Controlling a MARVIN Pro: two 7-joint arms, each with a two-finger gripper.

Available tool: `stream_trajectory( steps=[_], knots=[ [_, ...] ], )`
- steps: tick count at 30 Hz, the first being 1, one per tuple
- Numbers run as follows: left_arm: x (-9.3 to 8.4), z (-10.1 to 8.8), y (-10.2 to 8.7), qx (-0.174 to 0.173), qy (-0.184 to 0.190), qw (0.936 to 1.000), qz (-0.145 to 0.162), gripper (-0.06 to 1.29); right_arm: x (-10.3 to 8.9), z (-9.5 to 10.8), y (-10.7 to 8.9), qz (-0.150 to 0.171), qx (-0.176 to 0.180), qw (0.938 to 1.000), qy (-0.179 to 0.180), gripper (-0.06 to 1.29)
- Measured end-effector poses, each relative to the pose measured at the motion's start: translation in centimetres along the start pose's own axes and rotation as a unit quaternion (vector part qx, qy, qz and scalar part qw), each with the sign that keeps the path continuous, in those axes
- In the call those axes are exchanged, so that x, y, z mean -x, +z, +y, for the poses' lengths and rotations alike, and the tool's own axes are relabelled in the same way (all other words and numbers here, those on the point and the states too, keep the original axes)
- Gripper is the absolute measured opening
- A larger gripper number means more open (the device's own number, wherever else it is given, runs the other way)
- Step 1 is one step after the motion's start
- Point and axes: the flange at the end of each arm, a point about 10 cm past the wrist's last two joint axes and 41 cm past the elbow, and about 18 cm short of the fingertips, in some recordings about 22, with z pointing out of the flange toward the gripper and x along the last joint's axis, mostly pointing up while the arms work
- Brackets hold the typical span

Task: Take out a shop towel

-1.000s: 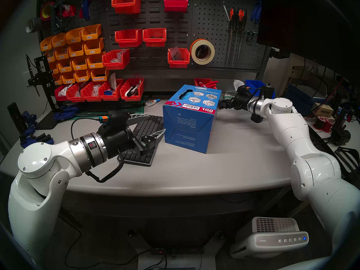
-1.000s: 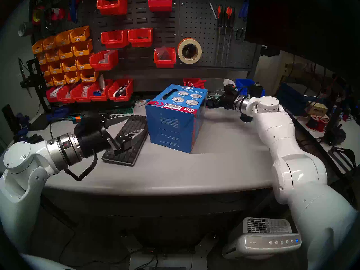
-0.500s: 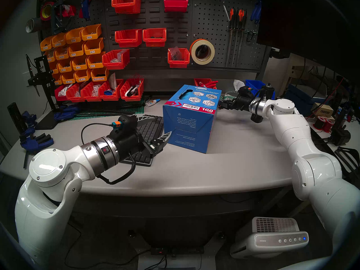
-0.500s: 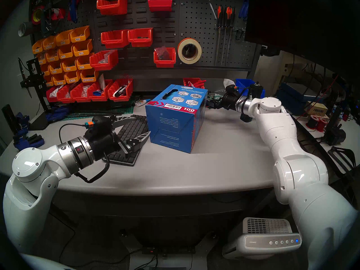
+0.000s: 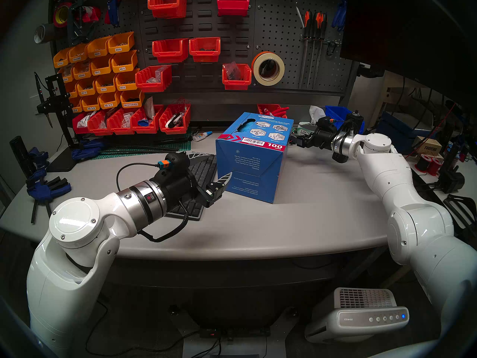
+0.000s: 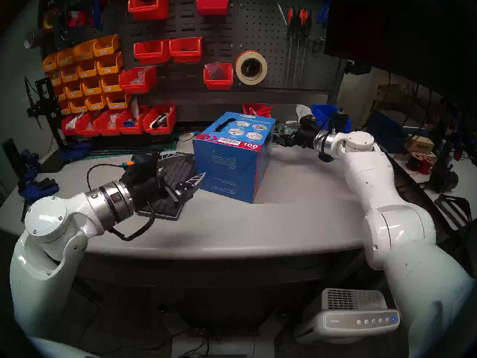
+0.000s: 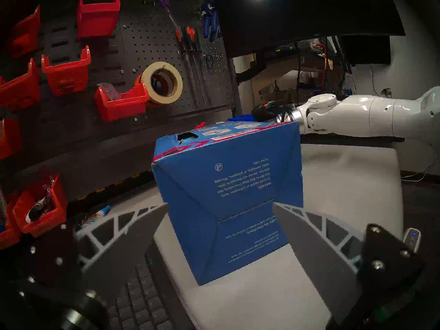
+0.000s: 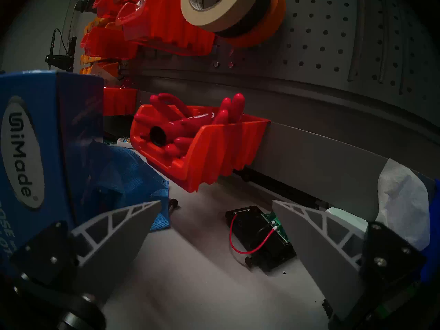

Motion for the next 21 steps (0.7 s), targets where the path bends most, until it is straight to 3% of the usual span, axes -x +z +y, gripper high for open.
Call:
stream_trajectory(
  steps=[12, 21],
  knots=[
    [0.3, -0.2, 1.1, -0.013, 0.01, 0.9999, -0.003, 1.19, -0.1, 0.1, -0.1, 0.001, -0.007, 1.0, -0.001, 1.23],
    [0.9, -0.7, 1.9, -0.035, 0.052, 0.9979, -0.015, 1.19, -0.3, 0.0, -0.1, 0.004, -0.02, 0.9998, -0.006, 1.23]
  ],
)
